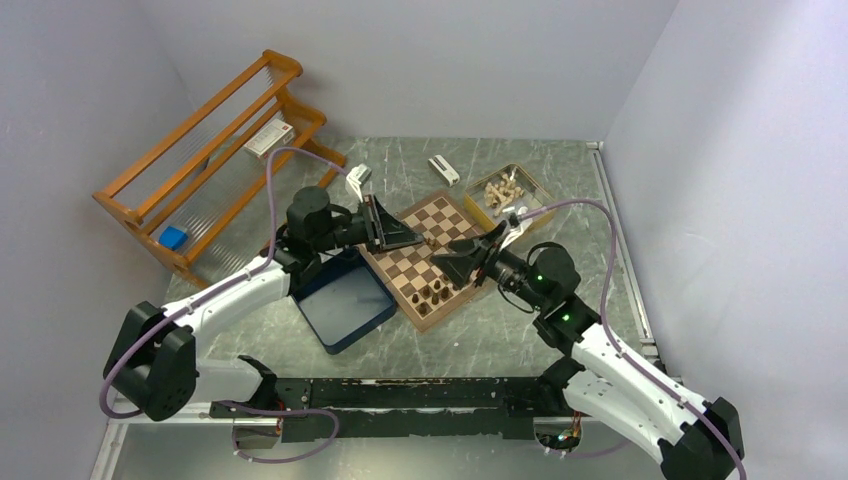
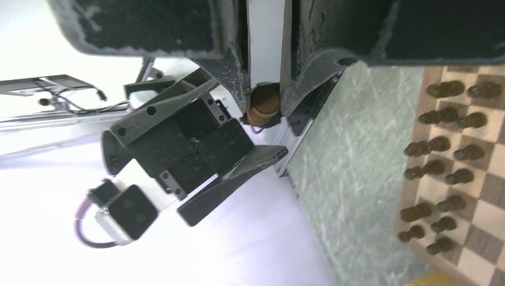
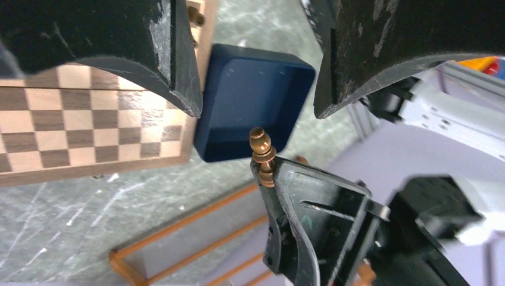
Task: Set up the chess pieces on the board
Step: Place the chess piece on the chessboard.
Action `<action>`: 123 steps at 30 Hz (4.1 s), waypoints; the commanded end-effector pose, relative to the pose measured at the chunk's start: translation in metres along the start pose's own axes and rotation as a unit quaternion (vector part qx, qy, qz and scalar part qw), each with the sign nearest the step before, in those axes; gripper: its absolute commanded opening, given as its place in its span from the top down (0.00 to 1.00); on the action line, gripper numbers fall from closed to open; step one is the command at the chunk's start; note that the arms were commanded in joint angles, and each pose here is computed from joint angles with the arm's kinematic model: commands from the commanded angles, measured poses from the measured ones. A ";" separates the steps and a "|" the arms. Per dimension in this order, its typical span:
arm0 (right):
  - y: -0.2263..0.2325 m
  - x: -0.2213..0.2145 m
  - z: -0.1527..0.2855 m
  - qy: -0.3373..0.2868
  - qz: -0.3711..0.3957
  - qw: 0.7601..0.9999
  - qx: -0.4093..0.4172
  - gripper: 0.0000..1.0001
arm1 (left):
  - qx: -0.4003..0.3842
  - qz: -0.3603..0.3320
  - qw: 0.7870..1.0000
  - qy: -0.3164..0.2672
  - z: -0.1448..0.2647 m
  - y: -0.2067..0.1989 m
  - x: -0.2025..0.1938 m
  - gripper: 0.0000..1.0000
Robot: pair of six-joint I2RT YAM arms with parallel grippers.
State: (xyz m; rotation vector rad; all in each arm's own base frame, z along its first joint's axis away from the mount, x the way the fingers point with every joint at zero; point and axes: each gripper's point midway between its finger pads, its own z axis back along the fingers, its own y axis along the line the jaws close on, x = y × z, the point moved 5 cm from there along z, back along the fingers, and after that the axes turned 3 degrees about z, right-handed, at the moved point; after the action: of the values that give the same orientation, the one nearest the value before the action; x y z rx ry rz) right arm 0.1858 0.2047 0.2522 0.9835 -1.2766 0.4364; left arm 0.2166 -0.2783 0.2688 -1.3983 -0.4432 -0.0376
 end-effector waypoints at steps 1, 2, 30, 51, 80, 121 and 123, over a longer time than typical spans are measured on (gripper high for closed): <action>0.019 0.033 0.001 -0.080 -0.123 0.988 0.039 0.28 | -0.100 0.012 0.994 -0.041 0.009 -0.036 0.013 0.91; 0.022 0.035 0.000 -0.084 -0.147 0.984 0.050 0.28 | -0.109 0.019 0.993 -0.041 0.010 -0.037 0.012 0.91; 0.028 0.049 -0.014 -0.100 -0.264 0.955 0.090 0.68 | -0.138 0.024 0.989 -0.034 0.012 -0.045 0.010 0.91; 0.023 0.045 -0.016 -0.118 -0.262 0.954 0.088 1.00 | -0.122 0.019 0.992 -0.032 0.011 -0.038 0.008 0.90; -0.060 0.022 0.045 0.209 0.014 0.921 -0.327 1.00 | 0.187 -0.311 0.932 -0.022 0.024 0.022 0.045 0.02; -0.132 -0.076 0.017 0.388 -0.057 0.840 -0.374 1.00 | 0.295 -0.444 0.841 -0.095 0.085 0.030 0.050 0.02; -0.133 -0.079 0.017 0.390 -0.058 0.839 -0.376 1.00 | 0.295 -0.443 0.841 -0.094 0.085 0.031 0.050 0.02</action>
State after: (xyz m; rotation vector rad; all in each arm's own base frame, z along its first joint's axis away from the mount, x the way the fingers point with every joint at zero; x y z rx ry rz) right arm 0.2501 0.1357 0.1360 0.1283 -0.5228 0.1671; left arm 0.2459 -0.1824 0.2631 -0.5106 -1.1171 -0.4808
